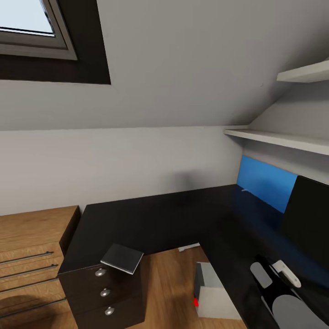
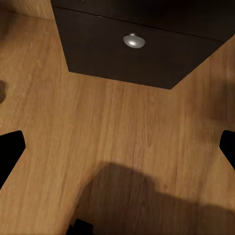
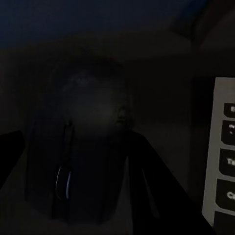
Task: In the bedroom, organize the workspace by keeping the computer under the desk, ensuring the monitor is on the desk, placing the keyboard on the desk next to the monitor, placing the mouse on the desk next to the keyboard, moving the folder from the swivel chair onto the desk next to the mouse, stacking the notebook on top of the folder with the pen on top of the notebook, and positioning the swivel chair next to the desk.
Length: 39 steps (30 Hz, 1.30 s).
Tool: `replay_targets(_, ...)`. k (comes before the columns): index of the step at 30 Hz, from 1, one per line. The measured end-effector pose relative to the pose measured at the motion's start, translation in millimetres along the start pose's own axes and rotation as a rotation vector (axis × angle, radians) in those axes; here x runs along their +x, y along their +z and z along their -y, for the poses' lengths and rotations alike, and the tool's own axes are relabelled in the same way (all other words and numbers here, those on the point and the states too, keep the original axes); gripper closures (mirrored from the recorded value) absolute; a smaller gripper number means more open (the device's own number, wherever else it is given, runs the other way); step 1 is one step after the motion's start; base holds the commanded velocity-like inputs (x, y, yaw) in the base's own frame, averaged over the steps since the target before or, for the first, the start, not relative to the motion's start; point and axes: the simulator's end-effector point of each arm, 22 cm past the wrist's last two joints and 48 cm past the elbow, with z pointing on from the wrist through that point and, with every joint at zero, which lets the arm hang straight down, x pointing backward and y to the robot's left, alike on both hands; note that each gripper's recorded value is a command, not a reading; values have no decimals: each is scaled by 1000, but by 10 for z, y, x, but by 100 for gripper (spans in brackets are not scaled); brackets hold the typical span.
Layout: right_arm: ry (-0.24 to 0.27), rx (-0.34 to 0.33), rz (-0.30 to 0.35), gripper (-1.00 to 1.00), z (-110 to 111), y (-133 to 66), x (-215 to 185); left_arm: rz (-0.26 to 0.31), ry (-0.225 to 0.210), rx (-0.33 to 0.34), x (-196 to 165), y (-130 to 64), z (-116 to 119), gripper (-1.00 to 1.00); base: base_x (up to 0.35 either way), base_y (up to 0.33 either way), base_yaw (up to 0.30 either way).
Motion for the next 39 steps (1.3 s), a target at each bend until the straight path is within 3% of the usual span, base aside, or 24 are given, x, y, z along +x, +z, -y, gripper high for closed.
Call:
replay_targets(3, 46, -21, -26, 100, -46, 2, 50, -1, 1, -1, -2, 0, -8, -100, 0, 0, 0)
replay_targets(8, 76, -67, -41, 100, -149, -4, 82, -1, 0, -1, -2, 1, -9, -100, 0, 0, 0)
replay_targets(22, 86, -98, -35, 100, -223, -11, 56, -3, 1, 0, 4, 0, -6, -100, 0, 0, 0)
replay_targets(28, 86, -164, -28, 100, -355, -9, 49, -4, 1, 0, 22, 22, -2, -100, 0, 0, 0)
replay_targets(39, 89, -169, -23, 100, -361, 7, 54, -7, 1, -2, 45, 44, -11, -100, 0, 0, -4)
